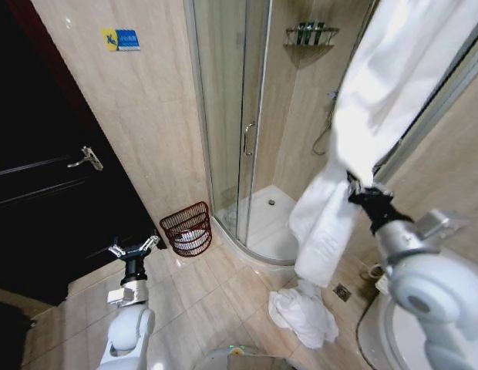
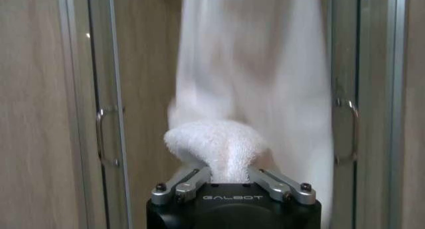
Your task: Discard the used towel into the hamper.
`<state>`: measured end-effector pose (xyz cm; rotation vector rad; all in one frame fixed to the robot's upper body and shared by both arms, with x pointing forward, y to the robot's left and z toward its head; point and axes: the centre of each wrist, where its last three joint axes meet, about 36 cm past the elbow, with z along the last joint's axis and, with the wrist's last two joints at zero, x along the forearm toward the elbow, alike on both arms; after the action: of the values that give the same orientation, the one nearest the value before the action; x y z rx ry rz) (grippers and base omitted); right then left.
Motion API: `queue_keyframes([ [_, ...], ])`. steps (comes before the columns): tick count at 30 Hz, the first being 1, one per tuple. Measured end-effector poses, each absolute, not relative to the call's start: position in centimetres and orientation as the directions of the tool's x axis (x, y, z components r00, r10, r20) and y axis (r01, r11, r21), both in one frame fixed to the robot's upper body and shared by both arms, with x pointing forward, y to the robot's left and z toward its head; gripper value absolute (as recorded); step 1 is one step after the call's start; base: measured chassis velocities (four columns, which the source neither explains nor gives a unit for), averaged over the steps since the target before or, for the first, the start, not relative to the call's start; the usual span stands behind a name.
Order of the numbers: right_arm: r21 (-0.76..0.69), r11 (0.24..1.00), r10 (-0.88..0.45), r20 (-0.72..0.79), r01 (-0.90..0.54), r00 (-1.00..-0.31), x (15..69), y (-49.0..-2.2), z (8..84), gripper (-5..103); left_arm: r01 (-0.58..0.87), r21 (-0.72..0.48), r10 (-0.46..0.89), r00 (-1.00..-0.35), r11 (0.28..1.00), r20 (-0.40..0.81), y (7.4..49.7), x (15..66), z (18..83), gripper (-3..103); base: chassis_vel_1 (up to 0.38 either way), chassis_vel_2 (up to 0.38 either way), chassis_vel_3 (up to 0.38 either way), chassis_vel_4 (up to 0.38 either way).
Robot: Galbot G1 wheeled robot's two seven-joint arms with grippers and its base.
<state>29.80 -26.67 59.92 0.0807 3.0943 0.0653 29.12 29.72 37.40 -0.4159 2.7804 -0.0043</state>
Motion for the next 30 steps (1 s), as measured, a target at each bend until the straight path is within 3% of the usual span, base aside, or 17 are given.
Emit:
queue_keyframes([
  [12, -0.031, 0.997, 0.065, -0.073, 0.067, -0.995, 29.5, -26.0, 58.8, 8, -0.28, -0.054, -0.282, -0.902, 0.959, -0.326, 29.7, 29.6, 37.3, 100, 0.0, 0.0, 0.0, 0.0],
  [30, -0.014, 0.998, 0.054, -0.154, 0.057, -0.987, 30.6, -27.1, 61.7, 8, -0.278, -0.056, -0.281, -0.903, 0.959, -0.325, 29.4, 29.7, 37.2, 100, 0.0, 0.0, 0.0, 0.0],
])
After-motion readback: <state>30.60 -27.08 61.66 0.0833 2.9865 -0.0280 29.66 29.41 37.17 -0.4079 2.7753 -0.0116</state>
